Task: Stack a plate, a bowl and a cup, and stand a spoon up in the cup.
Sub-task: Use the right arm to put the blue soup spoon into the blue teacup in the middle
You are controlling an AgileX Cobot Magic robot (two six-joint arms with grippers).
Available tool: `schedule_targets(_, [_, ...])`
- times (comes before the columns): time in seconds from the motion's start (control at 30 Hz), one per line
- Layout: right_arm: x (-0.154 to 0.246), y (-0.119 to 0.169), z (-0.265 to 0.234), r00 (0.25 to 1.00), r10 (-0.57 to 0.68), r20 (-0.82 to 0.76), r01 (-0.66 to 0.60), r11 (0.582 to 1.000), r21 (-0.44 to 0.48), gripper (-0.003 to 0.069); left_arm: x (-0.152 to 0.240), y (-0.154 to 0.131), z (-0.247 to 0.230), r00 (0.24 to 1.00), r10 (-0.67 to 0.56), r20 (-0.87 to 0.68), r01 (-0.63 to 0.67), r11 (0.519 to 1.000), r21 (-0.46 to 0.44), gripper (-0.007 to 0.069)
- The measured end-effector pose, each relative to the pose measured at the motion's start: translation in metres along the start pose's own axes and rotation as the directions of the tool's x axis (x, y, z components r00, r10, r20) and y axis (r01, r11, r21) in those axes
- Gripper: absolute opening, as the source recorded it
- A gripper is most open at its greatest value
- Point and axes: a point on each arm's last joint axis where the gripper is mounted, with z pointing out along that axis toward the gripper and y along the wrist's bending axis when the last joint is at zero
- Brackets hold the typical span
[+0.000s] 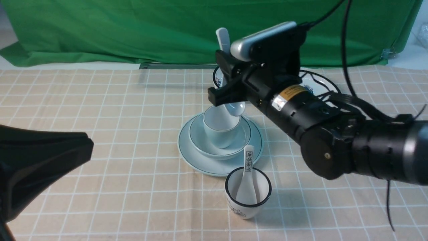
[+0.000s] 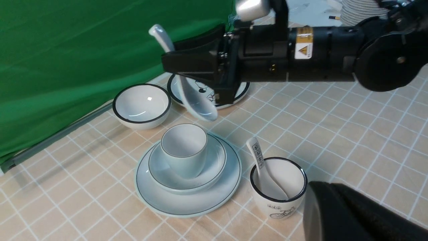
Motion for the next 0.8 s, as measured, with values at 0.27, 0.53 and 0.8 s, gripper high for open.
schedule_targets(0.27, [0.028,0.004,0.036,0.998,-0.011,-0.061,0.011,1.0,-0.016,0.0166,0.0,0.0,0.0,1.0,0.0,0.0,0.0,1.0,0.0,0.0001])
schedule_targets(0.53, [0.06,-0.009,0.044,0.993,-0.017,-0.12,0.019,1.0,0.014,0.0166,0.0,0.0,0.0,1.0,0.002,-0.004,-0.002,1.0,0.0,0.0001])
schedule_targets(0.8, [0.076,-0.016,0.047,0.987,-0.015,-0.16,0.02,0.999,0.03,0.0244,0.001,0.0,0.0,1.0,0.002,-0.008,-0.002,1.0,0.001,0.0001])
